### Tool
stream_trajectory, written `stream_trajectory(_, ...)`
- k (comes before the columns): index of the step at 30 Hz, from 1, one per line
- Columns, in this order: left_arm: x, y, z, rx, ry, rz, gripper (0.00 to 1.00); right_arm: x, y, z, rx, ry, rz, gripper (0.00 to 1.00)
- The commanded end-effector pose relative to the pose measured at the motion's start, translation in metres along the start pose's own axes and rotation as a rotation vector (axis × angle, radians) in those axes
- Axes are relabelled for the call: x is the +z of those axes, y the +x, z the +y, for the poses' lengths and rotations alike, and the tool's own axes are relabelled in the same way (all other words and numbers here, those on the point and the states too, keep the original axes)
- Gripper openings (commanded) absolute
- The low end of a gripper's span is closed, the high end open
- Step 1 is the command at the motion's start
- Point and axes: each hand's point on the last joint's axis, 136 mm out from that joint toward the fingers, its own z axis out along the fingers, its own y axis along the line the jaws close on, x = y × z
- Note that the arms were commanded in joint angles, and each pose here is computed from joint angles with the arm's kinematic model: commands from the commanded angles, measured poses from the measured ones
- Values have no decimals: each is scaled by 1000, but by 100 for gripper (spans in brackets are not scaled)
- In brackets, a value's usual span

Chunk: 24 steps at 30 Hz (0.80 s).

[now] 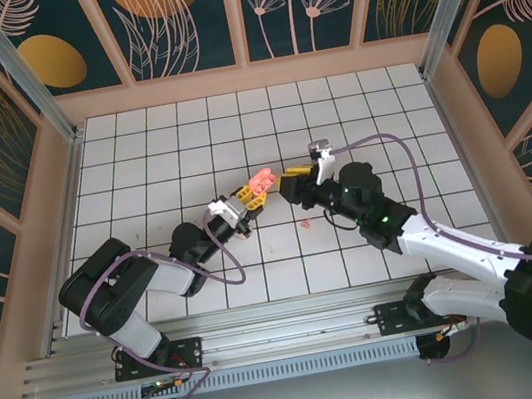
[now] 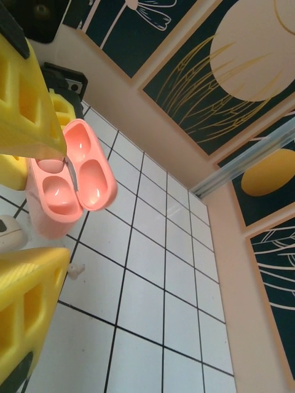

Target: Insert the wireless bluetooth earbuds into the charging case

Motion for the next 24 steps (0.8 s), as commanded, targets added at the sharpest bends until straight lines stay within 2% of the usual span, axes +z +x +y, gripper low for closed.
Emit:
stream_trajectory(1,-10,-37,13,-31,-88,-160,7,-8,-5,2,10,11,83,43)
stream_trajectory(6,-17,-19,19,-73,-134,-81,7,-13,17,-31,71,158,286,42)
stream_trajectory(9,-19,-10,18,-79,-137,-30,7,-18,43,-55,140,249,433,42)
stream_trajectory(15,-22,1,20,-89,-155,38,7,-22,93,-87,121,343,704,41)
stream_trajectory(18,-24,5,21,-95,-160,62,7,-15,110,-98,100,357,788,41)
stream_trajectory(24,-29,5,24,-97,-185,78,7,9,135,-110,111,322,857,42)
